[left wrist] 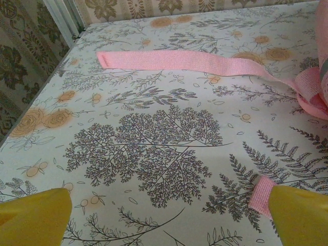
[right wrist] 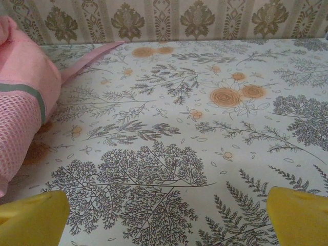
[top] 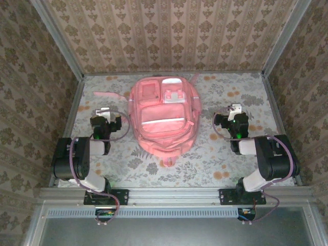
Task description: Pack the student bag
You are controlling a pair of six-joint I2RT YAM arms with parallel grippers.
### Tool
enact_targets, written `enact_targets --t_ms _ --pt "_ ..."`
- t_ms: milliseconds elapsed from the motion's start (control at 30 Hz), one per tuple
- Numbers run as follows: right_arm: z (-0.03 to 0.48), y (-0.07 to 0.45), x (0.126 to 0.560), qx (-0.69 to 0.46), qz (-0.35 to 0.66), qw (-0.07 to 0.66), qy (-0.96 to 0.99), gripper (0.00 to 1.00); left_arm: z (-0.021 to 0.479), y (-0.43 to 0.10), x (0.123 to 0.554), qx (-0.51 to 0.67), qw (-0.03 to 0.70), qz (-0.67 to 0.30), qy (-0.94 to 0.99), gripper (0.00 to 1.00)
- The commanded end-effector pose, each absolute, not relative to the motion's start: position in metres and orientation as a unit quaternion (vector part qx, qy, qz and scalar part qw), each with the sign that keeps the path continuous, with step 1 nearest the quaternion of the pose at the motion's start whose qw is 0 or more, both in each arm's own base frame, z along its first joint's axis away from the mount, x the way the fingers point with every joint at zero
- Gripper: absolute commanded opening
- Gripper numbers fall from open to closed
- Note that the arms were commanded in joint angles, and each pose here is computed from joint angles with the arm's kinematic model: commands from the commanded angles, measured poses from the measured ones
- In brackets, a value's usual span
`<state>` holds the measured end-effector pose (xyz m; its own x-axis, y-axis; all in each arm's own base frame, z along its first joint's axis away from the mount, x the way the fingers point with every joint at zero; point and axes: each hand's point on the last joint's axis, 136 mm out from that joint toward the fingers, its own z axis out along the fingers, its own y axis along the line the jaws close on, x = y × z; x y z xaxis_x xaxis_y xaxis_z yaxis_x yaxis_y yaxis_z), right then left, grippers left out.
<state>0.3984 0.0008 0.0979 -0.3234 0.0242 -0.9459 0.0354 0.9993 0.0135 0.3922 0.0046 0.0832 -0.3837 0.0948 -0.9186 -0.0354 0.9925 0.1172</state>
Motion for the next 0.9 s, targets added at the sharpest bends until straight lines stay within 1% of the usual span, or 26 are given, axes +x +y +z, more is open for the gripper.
enact_targets --t_ms 0,567,667,867 --pt "0.099 0.001 0.398 0.012 -0.015 0.581 0.814 1.0 0.094 0.004 0.399 0.019 0.567 0.057 0.821 1.0" --pt "0.098 0.0 0.398 0.014 -0.016 0.579 0.815 1.0 0.094 0.003 0.398 0.02 0.568 0.056 0.821 1.0" --pt "0.099 0.0 0.398 0.014 -0.016 0.58 0.814 1.0 0.093 -0.006 0.4 0.046 0.564 0.022 0.824 1.0" --pt "0.099 0.0 0.398 0.014 -0.016 0.58 0.814 1.0 0.094 -0.001 0.397 0.036 0.571 -0.001 0.82 1.0"
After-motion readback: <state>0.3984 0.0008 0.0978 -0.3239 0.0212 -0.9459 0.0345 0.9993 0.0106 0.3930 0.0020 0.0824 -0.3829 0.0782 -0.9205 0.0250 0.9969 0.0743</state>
